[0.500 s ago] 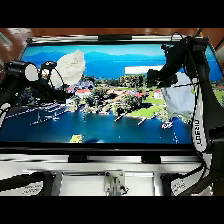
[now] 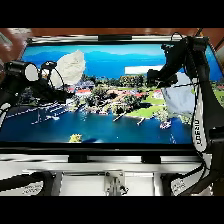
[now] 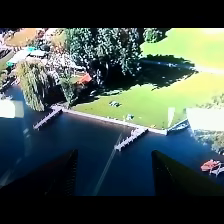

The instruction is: Fold the shirts.

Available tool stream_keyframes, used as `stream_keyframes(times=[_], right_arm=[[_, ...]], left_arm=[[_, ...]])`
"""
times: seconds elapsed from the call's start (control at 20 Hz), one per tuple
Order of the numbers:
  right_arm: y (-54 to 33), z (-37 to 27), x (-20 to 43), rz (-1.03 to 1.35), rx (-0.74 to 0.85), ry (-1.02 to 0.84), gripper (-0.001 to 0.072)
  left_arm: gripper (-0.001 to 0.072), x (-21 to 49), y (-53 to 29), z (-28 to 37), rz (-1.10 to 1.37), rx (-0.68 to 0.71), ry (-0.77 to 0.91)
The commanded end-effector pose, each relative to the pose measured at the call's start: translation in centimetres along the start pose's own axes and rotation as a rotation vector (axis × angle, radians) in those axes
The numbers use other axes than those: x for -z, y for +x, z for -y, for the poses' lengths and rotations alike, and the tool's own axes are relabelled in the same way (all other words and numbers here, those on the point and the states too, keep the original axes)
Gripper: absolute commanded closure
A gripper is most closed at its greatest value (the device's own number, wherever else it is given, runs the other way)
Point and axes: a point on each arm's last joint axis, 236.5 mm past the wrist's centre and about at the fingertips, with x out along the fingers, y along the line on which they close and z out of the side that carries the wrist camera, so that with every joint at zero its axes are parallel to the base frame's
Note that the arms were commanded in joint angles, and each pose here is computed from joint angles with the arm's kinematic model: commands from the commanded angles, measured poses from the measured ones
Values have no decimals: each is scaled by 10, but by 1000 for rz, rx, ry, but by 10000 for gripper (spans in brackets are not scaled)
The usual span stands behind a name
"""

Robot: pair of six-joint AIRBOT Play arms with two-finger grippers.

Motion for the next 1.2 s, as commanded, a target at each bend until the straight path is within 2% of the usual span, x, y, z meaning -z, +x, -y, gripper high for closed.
stream_keyframes(times=[0.0, 0.2, 0.55, 0.7, 0.8, 0.95, 1.15], right_arm=[[0, 0, 0, -1, 0, 0, 148], [0, -1, -3, 13, -4, 1, 149], [0, -1, -15, 63, -3, -11, 149], [-1, -1, -25, 105, -4, -12, 149], [-3, -4, -39, 167, -13, -19, 149], [-7, -6, -60, 255, -24, -22, 149], [-8, -6, -62, 266, -10, -115, 149]], left_arm=[[93, 0, 0, 0, 0, 0, 0], [93, -5, 1, 1, 22, 2, 0], [93, -89, -10, 16, 372, 68, -8], [81, -142, -11, -9, 534, -12, -1], [31, -172, 6, -35, 541, -57, -27], [31, -209, 57, -67, 506, -84, -74], [32, -210, 137, -86, 375, -91, -143]])
